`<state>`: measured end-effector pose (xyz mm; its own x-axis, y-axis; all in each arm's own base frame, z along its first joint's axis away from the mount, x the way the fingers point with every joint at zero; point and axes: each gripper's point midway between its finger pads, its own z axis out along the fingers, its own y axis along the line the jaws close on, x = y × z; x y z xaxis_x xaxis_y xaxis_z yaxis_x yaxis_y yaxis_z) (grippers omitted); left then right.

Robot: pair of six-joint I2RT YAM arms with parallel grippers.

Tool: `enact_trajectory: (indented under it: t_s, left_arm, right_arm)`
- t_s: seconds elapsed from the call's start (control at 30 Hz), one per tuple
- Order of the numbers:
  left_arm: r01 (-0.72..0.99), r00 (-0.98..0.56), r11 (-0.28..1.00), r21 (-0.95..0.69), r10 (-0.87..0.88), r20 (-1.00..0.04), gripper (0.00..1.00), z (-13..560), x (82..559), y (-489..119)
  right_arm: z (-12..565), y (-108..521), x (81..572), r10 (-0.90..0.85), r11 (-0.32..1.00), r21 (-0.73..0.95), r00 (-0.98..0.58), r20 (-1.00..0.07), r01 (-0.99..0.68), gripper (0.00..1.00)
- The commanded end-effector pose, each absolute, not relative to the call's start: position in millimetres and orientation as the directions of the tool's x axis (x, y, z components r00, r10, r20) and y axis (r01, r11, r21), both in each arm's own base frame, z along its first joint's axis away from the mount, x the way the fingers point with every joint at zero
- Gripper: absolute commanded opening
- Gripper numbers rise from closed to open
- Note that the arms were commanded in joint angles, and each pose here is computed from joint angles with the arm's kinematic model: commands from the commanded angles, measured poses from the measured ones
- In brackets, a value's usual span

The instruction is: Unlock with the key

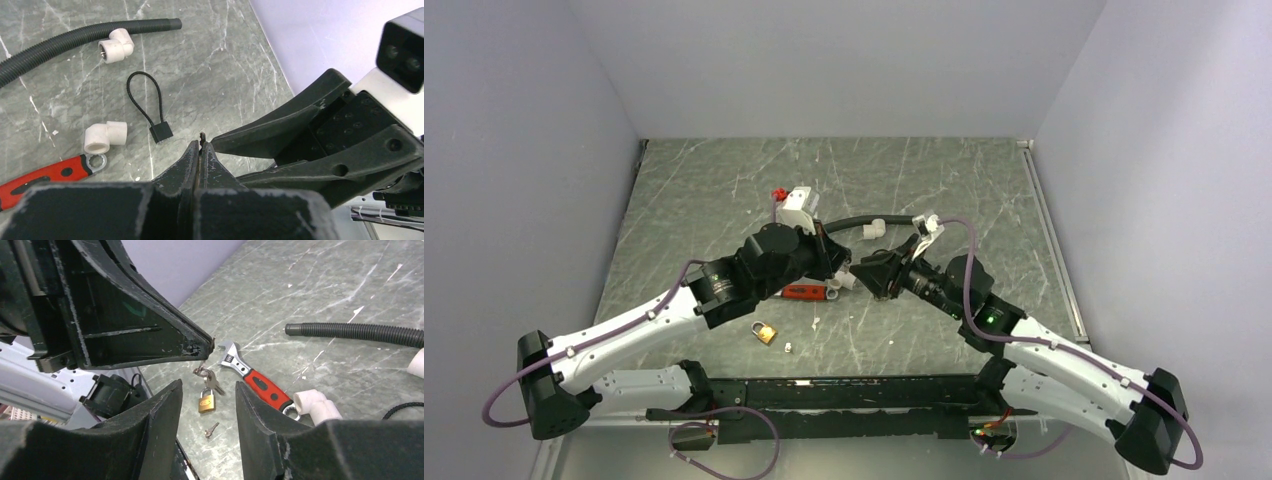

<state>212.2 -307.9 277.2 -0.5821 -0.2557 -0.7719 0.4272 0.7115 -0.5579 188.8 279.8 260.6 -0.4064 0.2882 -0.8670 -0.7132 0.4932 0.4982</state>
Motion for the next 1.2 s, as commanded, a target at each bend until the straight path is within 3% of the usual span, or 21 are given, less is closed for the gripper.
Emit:
enact_trajectory:
  t_s: [0.0, 0.23, 0.7, 0.9, 1.17]
  left_arm:
    - [0.43, -0.557, 0.68, -0.594, -0.319, -0.767, 0.0, 295.0, 218.3, -313.9]
    - [0.43, -0.562, 0.673, -0.603, -0.324, -0.761, 0.0, 293.5, 218.7, -316.7]
    - [0.428, -0.566, 0.667, -0.61, -0.329, -0.756, 0.0, 290.6, 219.8, -320.2]
    - [0.435, -0.567, 0.654, -0.619, -0.335, -0.753, 0.0, 293.7, 218.2, -320.8]
    - [0.434, -0.578, 0.647, -0.627, -0.334, -0.745, 0.0, 287.3, 216.5, -323.4]
  right_arm:
    - [289.2, 280.8, 195.8, 0.366, 0.479, 0.513, -0.37, -0.854, -0.712, 0.45]
    - [286.7, 282.8, 202.3, 0.376, 0.494, 0.531, -0.382, -0.844, -0.688, 0.39]
    - [292.0, 287.4, 198.4, 0.385, 0.458, 0.537, -0.386, -0.838, -0.709, 0.38]
    - [286.4, 288.7, 203.7, 0.379, 0.478, 0.541, -0.393, -0.838, -0.692, 0.29]
    - [290.0, 282.4, 209.1, 0.409, 0.503, 0.549, -0.375, -0.832, -0.668, 0.28]
